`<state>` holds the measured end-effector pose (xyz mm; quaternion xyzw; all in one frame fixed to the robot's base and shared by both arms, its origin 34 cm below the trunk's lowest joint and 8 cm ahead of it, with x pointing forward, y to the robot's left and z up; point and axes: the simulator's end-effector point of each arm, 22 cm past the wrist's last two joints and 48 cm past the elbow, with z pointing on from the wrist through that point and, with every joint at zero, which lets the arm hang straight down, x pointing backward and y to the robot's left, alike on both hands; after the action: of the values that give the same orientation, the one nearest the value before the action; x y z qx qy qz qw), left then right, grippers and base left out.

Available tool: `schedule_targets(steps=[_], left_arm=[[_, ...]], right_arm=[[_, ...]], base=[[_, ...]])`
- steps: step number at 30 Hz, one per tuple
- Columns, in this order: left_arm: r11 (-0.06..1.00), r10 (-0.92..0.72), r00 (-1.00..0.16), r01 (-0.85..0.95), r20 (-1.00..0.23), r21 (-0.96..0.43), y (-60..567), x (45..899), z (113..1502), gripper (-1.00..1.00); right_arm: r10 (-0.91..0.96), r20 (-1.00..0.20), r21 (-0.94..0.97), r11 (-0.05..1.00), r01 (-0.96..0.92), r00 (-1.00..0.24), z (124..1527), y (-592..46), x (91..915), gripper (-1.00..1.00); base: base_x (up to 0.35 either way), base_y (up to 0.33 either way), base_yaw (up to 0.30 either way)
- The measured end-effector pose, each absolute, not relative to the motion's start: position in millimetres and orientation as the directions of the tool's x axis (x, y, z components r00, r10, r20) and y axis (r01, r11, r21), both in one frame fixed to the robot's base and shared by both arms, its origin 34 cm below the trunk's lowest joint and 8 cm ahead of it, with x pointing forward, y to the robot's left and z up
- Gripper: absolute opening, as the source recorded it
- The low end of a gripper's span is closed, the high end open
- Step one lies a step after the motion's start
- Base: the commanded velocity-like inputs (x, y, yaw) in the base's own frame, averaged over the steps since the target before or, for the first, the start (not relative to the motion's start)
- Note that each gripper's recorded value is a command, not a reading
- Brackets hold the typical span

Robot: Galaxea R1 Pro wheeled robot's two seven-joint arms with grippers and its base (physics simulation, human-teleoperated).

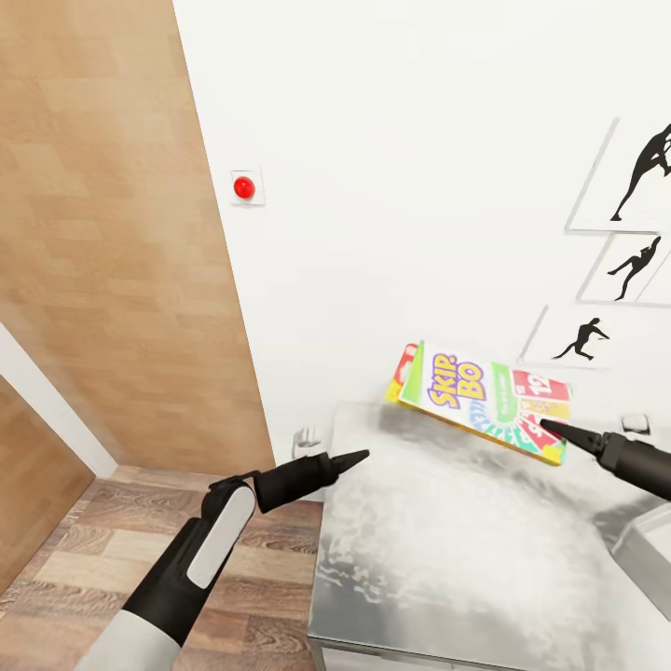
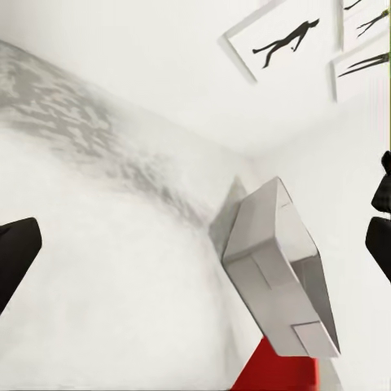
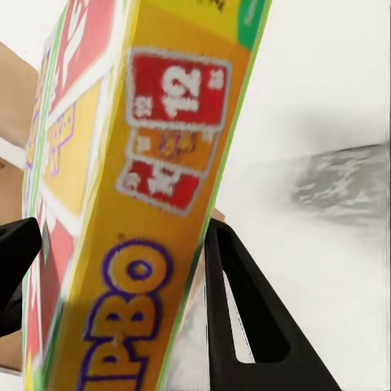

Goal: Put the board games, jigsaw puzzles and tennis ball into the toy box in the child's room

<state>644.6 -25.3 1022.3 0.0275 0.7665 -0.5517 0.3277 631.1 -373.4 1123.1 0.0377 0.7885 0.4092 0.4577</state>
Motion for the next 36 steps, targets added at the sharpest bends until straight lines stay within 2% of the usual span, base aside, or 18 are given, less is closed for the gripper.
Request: schedule_targets(steps=[8,18,36], left_arm=[[0.409,-0.291,-0.799,0.394,-0.527,-0.823,-23.3,642.2,1017.5,1.00],[0.379,-0.357,-0.749,0.430,-0.558,-0.819,-12.2,653.2,1061.0,1.00],[0.381,-0.357,-0.737,0.446,-0.574,-0.810,-12.2,652.6,1068.4,1.00]], right_arm=[[0.454,-0.704,0.673,0.673,-0.307,-0.546,1132.8,-387.7,629.9,-1.00],[0.422,-0.736,0.645,0.674,-0.360,-0.530,1153.2,-389.5,620.9,-1.00],[0.395,-0.748,0.630,0.676,-0.383,-0.533,1160.2,-390.1,618.1,-1.00]], base=[[0.000,0.000,0.000],[-0.009,-0.011,0.000],[-0.083,-0.226,0.004]])
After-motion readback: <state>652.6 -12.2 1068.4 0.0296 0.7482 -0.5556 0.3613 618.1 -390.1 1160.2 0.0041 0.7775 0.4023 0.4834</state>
